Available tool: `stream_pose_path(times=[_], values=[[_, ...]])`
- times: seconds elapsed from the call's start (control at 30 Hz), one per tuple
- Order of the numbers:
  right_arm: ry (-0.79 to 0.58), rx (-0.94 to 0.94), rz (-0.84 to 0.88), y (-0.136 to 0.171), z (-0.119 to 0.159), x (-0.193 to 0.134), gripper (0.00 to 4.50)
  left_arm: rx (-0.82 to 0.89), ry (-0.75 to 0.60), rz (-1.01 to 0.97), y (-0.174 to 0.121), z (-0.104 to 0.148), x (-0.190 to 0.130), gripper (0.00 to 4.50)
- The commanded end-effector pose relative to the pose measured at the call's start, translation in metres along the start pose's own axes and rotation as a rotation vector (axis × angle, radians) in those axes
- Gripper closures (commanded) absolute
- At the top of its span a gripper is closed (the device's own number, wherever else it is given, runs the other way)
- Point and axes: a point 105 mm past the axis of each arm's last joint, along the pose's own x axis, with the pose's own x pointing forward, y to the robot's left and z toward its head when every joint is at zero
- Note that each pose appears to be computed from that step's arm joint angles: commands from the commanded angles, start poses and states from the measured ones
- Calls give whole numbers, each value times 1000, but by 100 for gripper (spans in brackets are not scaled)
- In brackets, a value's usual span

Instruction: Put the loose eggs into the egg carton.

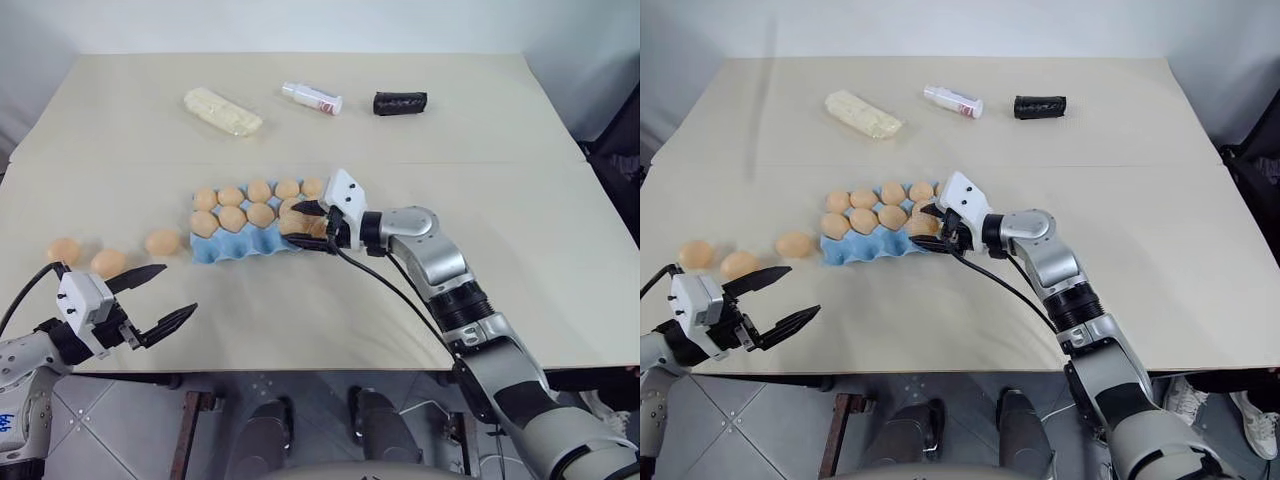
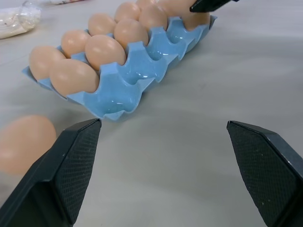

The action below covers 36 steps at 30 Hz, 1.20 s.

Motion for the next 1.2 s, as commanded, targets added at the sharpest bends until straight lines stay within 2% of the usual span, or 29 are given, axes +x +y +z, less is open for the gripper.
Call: stream_pose_path(times=[0.03,0.17,0.3,0.5,0.67,0.87,0.97,1.2], values=[[-40,-61,2,1,13,-3,15,29,-26,33,3,8,-2,0],[-74,-81,3,2,16,-27,4,6,-40,95,7,8,-6,0],[-220,-106,52,20,21,-74,4,-8,-35,203,11,3,-20,0],[-197,-60,77,42,-3,-127,4,-50,-20,390,18,-7,-49,0],[-164,-26,22,46,-14,-140,4,-97,-23,492,21,-12,-59,0],[-178,-46,-33,41,-10,-134,4,-103,-44,514,28,-9,-42,0],[-177,-59,-43,39,-8,-129,4,-99,-72,546,51,2,-8,0],[-175,-67,-38,38,-5,-125,4,-53,-14,497,81,10,48,0]])
